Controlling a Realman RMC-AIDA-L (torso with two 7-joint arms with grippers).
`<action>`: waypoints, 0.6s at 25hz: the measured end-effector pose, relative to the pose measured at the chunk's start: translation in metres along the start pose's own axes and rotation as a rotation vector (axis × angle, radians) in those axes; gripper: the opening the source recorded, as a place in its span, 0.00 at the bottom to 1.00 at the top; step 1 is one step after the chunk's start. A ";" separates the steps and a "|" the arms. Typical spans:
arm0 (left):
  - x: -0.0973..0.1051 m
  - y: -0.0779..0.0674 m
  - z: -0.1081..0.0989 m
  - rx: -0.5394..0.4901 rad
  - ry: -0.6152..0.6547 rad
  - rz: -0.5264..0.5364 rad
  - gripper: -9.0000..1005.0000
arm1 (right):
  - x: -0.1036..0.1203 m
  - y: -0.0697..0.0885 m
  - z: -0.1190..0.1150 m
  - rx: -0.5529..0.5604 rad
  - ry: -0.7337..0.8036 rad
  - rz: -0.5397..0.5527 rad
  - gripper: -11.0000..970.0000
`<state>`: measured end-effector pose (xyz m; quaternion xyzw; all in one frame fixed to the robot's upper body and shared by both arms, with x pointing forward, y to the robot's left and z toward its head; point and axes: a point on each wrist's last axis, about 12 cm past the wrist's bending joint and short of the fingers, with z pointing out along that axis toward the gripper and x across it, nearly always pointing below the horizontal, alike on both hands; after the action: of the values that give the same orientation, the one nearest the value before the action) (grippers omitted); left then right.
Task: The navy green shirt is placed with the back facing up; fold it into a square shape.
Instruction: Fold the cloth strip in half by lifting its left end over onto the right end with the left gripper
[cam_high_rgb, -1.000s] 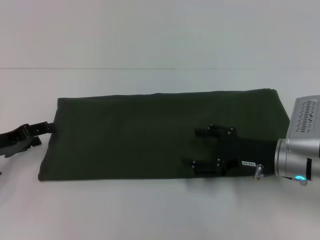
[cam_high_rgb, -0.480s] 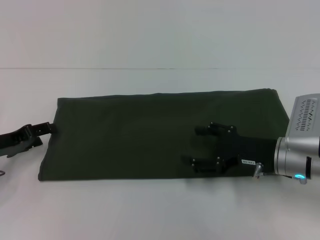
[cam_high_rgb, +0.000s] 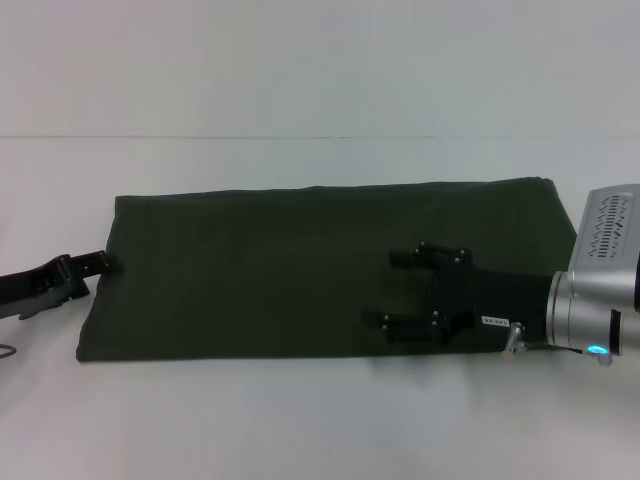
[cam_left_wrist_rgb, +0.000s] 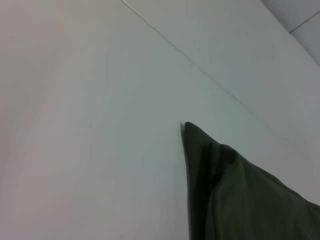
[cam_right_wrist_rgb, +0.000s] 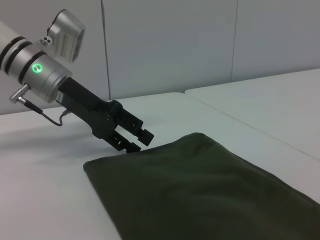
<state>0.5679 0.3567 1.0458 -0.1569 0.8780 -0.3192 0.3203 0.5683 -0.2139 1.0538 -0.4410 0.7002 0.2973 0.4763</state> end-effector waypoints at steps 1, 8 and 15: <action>0.000 0.000 0.000 -0.001 -0.001 0.001 0.72 | 0.000 0.000 0.000 0.000 0.001 0.001 0.96; 0.000 0.000 0.001 -0.005 -0.004 0.007 0.72 | 0.000 0.000 0.000 -0.002 0.002 0.003 0.96; 0.000 0.000 0.001 -0.006 -0.005 0.006 0.72 | 0.000 0.000 0.000 -0.002 0.003 0.004 0.96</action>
<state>0.5681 0.3564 1.0449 -0.1561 0.8787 -0.3151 0.3230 0.5680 -0.2136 1.0534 -0.4403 0.7015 0.2983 0.4744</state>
